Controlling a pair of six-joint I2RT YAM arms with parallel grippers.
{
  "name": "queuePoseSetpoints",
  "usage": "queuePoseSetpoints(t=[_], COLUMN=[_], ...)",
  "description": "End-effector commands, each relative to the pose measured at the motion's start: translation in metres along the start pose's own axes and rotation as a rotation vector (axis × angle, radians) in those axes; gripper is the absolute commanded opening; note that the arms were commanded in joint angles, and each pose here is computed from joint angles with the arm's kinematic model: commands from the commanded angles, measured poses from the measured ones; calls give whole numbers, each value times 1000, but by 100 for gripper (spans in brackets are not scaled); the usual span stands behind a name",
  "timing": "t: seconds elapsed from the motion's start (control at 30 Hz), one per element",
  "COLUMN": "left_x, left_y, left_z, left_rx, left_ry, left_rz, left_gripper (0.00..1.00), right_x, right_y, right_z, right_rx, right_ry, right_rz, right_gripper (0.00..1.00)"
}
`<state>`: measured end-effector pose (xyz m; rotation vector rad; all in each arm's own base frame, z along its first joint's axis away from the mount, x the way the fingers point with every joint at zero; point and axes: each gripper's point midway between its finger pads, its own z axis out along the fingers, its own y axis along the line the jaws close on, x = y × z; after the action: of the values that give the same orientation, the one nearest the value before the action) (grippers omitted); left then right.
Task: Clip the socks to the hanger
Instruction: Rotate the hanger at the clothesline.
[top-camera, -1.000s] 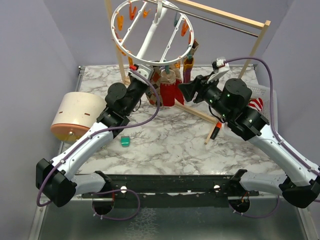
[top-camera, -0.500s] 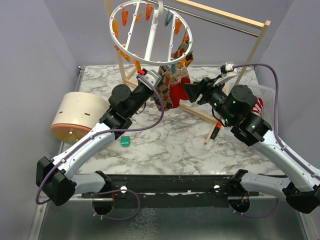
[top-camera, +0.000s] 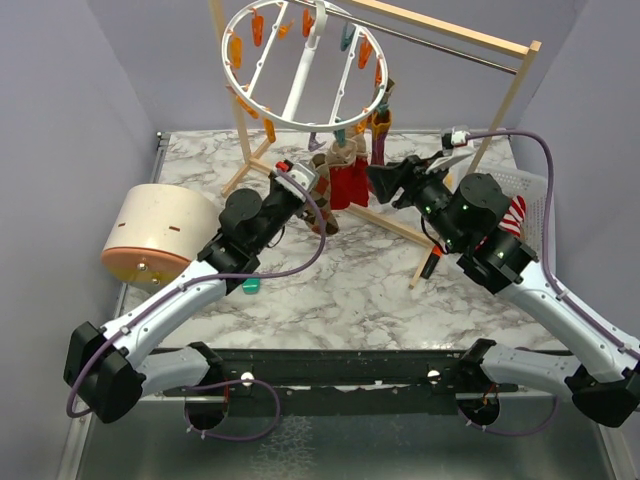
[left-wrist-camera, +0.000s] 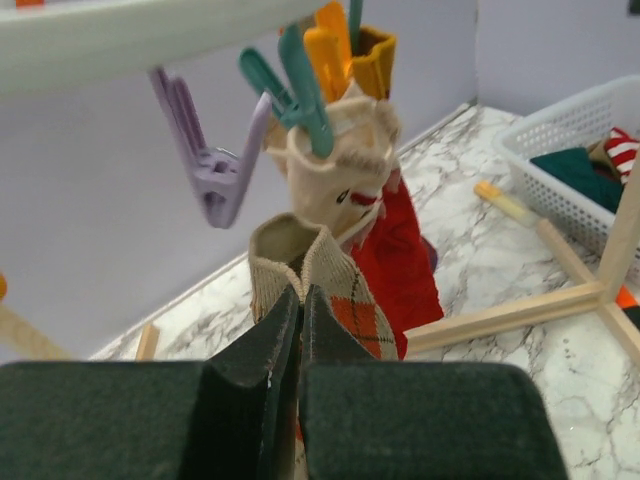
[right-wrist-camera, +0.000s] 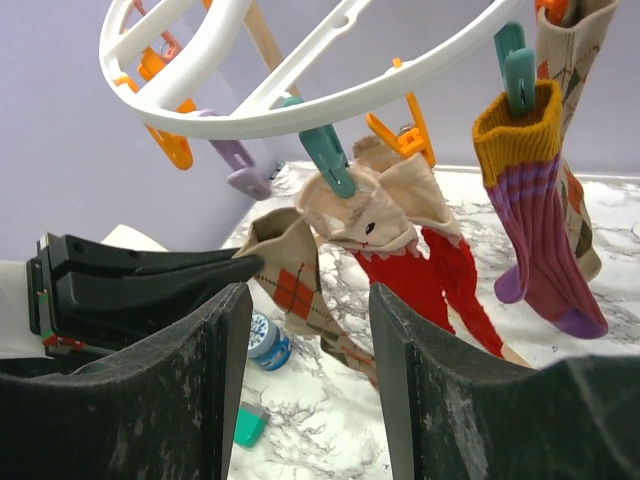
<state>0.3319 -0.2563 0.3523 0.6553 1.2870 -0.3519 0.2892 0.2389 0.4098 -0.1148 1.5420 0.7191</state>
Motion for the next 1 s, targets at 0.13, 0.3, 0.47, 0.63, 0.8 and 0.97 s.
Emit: queuePoseSetpoints(t=[0.13, 0.3, 0.47, 0.63, 0.8, 0.97], left_x=[21, 18, 16, 14, 13, 12], left_y=[54, 71, 83, 90, 93, 93], left_z=[-41, -52, -68, -83, -88, -87], left_rx=[-331, -416, -486, -525, -538, -538], left_ry=[70, 74, 80, 78, 79, 77], left_rz=[8, 28, 49, 67, 83, 83], left_gripper=[0, 0, 0, 0, 0, 0], right_x=[4, 9, 10, 8, 12, 12], right_y=[23, 27, 37, 55, 58, 52], right_z=[18, 32, 46, 59, 72, 89], right_rx=[-99, -94, -89, -101, -46, 22], right_ry=[64, 70, 65, 56, 49, 35], right_rz=[-34, -36, -38, -15, -10, -26], right_gripper=[55, 56, 54, 53, 52, 52])
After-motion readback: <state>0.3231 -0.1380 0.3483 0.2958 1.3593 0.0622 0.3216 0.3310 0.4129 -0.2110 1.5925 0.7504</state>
